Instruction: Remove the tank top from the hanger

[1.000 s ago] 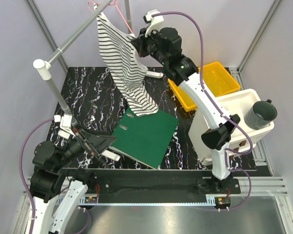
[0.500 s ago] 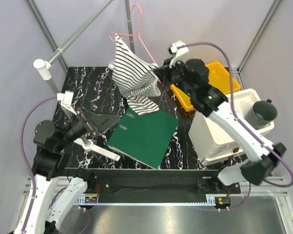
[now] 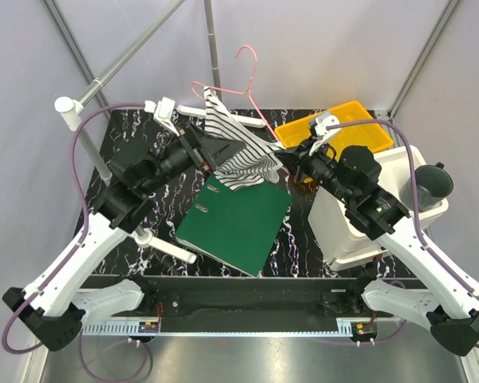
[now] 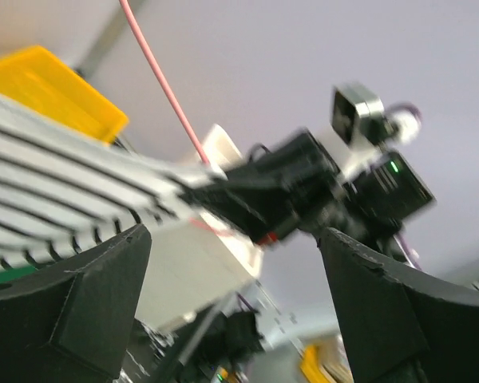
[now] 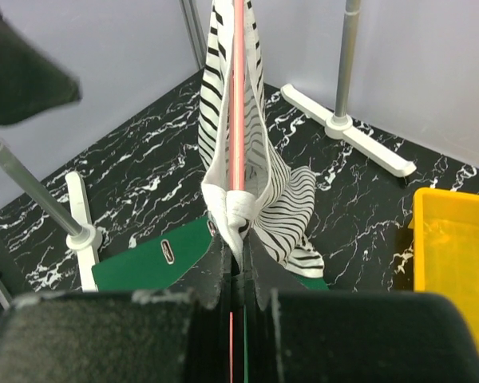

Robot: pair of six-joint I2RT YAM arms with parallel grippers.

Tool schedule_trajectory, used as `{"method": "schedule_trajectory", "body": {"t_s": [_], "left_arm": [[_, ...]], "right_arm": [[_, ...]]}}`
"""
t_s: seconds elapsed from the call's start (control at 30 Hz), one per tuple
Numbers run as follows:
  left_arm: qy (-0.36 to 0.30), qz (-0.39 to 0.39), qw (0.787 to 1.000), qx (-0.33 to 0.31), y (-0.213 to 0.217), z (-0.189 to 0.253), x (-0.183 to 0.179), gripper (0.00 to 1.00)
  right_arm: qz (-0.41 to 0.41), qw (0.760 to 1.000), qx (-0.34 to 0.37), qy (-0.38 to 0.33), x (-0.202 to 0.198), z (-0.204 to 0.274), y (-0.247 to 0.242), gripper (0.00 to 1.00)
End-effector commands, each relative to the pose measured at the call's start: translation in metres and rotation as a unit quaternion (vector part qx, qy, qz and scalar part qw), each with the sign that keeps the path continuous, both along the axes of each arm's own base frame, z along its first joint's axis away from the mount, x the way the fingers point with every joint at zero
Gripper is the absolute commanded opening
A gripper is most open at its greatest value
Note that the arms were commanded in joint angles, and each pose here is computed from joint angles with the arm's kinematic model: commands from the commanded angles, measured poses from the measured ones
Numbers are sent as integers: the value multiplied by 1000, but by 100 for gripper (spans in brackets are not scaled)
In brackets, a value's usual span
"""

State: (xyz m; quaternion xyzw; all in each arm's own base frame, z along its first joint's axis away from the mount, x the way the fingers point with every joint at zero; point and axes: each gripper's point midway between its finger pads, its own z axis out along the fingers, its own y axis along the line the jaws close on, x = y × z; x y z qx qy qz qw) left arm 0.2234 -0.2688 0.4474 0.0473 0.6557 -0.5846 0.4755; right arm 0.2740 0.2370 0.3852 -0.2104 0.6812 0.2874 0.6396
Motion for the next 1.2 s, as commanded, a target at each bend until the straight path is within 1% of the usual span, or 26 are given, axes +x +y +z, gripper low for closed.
{"method": "schedule_trajectory", "body": {"t_s": [0.0, 0.07, 0.1, 0.13, 0.2, 0.23, 0.27, 0.33, 0.37, 0.4, 0.43, 0.47, 0.53, 0.57, 0.63, 0.67, 0.7, 0.73, 0.77, 0.8, 0.9, 0.93, 1.03, 1.17], "left_arm": [[-65, 104, 992, -1, 1, 29, 51, 88], [-68, 136, 988, 7, 1, 25, 70, 86], [-62, 145, 987, 18, -5, 14, 82, 85], [-69, 158, 985, 15, -6, 15, 90, 84], [-80, 161, 983, 25, -12, 14, 101, 83], [-70, 162, 983, 41, -21, -1, 114, 82], [-73, 163, 983, 41, -23, 1, 117, 82], [-60, 165, 983, 53, -31, -13, 130, 82], [-60, 164, 983, 51, -33, -11, 131, 81], [-63, 164, 983, 49, -34, -10, 134, 79], [-67, 160, 984, 48, -37, -9, 133, 73], [-70, 158, 984, 45, -37, -7, 133, 63], [-80, 153, 984, 45, -38, -4, 131, 50], [-84, 153, 984, 46, -38, -2, 131, 35], [-89, 149, 983, 52, -38, -3, 130, 19], [-88, 149, 983, 54, -39, -6, 130, 11], [-88, 148, 984, 56, -39, -7, 130, 0], [-88, 142, 984, 55, -42, -8, 129, 0], [-88, 138, 985, 57, -43, -9, 129, 0], [-89, 133, 986, 57, -45, -9, 128, 0], [-96, 131, 985, 57, -43, -6, 124, 0], [-99, 133, 984, 61, -41, -7, 123, 0], [-106, 143, 982, 64, -35, -4, 120, 0], [-111, 140, 982, 66, -34, -2, 118, 0]], "right_arm": [[2, 999, 15, -32, 2, 8, 1, 0], [-4, 999, 13, -36, 4, 6, -1, 0], [-4, 999, 7, -40, 5, 3, 0, 0], [-4, 999, 6, -41, 5, 2, -1, 0], [2, 999, 3, -43, 5, 2, 1, 0], [5, 999, 0, -42, 5, 0, 3, 0], [10, 999, 0, -42, 4, 0, 4, 0], [18, 999, -2, -43, 2, -3, 6, 0], [28, 999, -3, -43, -1, -5, 8, 0], [33, 999, -6, -39, -1, -11, 10, 0], [37, 999, -8, -36, -2, -14, 11, 0], [40, 999, -8, -35, -3, -16, 11, 0], [41, 999, -10, -25, -5, -26, 11, 0], [37, 999, -3, -15, -5, -30, 10, 0], [41, 999, 0, 4, -8, -41, 11, 0], [44, 999, 7, 20, -10, -46, 13, 5], [48, 998, 10, 31, -12, -49, 14, 10], [55, 998, 15, 40, -15, -50, 16, 17], [56, 997, 24, 57, -17, -52, 17, 37], [56, 996, 29, 66, -18, -53, 17, 47], [35, 993, 46, 101, -19, -54, 12, 73], [28, 993, 48, 104, -19, -52, 10, 74], [19, 993, 52, 108, -19, -47, 7, 74], [25, 993, 47, 103, -16, -38, 11, 69]]}}
